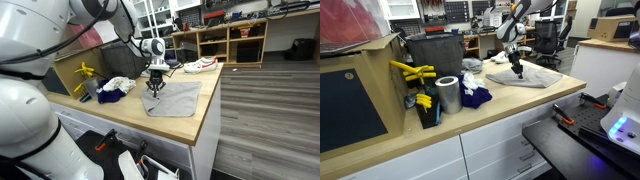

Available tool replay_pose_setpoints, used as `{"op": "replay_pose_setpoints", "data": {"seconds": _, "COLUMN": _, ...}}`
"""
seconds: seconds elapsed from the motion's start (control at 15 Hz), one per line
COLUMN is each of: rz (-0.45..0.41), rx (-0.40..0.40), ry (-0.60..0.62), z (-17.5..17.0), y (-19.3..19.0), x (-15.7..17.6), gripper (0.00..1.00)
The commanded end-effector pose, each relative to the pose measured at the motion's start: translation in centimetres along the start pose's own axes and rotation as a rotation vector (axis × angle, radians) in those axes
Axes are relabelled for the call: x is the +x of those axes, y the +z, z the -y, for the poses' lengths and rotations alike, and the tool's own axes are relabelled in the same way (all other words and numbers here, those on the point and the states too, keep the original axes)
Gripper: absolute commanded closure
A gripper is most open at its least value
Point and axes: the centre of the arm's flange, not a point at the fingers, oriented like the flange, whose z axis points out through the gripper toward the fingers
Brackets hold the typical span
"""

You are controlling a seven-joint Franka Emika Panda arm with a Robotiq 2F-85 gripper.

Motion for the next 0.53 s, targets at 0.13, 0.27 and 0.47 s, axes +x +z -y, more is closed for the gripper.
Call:
{"op": "replay_pose_setpoints", "data": {"seconds": 0.13, "rz": -0.046, "rx": 0.015, "ry": -0.037, "z": 2.4, "y": -2.0, "x": -1.7, "gripper": 1.0}}
{"op": "replay_pose_setpoints", "data": {"seconds": 0.27, "rz": -0.053, "rx": 0.007, "ry": -0.046, "z": 3.4, "y": -2.4, "x": -1.6, "gripper": 1.0}}
{"op": "replay_pose_setpoints", "data": {"seconds": 0.47, "rz": -0.044, "rx": -0.026, "ry": -0.059, "z": 3.9, "y": -2.3, "x": -1.7, "gripper": 0.73}}
